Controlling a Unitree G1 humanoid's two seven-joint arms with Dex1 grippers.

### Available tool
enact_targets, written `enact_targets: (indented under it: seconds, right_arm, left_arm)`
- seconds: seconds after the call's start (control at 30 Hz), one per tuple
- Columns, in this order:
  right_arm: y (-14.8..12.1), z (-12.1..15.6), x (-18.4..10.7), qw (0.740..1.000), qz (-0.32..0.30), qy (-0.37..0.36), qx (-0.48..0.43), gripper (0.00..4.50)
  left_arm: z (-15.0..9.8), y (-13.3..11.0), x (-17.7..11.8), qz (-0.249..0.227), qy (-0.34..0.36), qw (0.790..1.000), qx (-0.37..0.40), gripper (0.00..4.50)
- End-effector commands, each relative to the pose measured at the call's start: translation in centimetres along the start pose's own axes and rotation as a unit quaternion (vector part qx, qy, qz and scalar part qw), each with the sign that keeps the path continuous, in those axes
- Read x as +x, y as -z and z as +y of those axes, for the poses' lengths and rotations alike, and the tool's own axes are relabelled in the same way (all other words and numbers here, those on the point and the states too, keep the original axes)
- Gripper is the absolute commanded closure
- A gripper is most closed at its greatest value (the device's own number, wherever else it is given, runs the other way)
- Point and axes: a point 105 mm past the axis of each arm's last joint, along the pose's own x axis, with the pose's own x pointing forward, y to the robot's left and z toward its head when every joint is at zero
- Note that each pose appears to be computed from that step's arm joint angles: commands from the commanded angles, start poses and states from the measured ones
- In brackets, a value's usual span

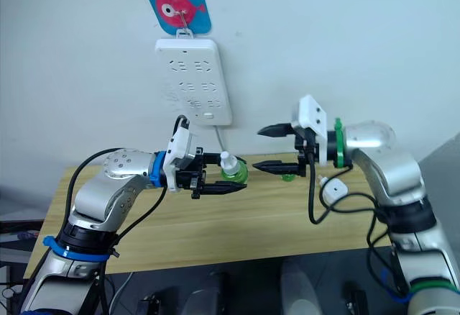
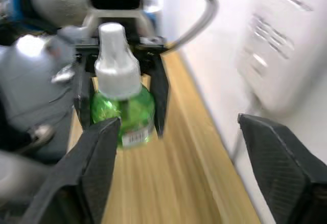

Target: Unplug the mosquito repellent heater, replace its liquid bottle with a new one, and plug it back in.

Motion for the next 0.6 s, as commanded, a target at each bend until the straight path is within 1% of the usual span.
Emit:
enact_targets:
  seconds: [0.03,0.07,0.17,0.23,0.37,0.5,0.6]
  right_arm:
    - [-2.2,2.9,0.2,0.999,-0.041,0.023,-0.013,0.58]
    - [-2.3,3.7,0.6,0.998,-0.045,0.029,-0.012,0.58]
    - [-2.8,3.9,2.2,0.995,-0.058,0.079,-0.024,0.58]
    - [-3.0,3.6,3.2,0.993,-0.064,0.101,-0.025,0.58]
    - [-3.0,2.7,4.8,0.991,-0.061,0.118,-0.035,0.58]
    - [-3.1,1.4,5.1,0.989,-0.062,0.127,-0.041,0.58]
    - [-2.7,0.6,4.3,0.989,-0.053,0.129,-0.044,0.58]
  left_arm:
    - [0.5,-0.6,-0.1,-0.012,-0.013,1.000,0.015,2.16]
    - [0.6,-0.7,0.0,-0.015,-0.014,1.000,0.013,2.16]
    - [0.6,-0.6,0.3,-0.019,-0.011,1.000,0.010,2.16]
    - [0.4,-0.5,0.5,-0.020,-0.008,1.000,0.010,2.16]
    - [0.5,-0.6,0.9,-0.022,-0.003,1.000,0.014,2.16]
    - [0.5,-0.8,1.0,-0.025,0.000,1.000,0.019,2.16]
    - [0.5,-0.9,1.0,-0.025,0.000,0.999,0.020,2.16]
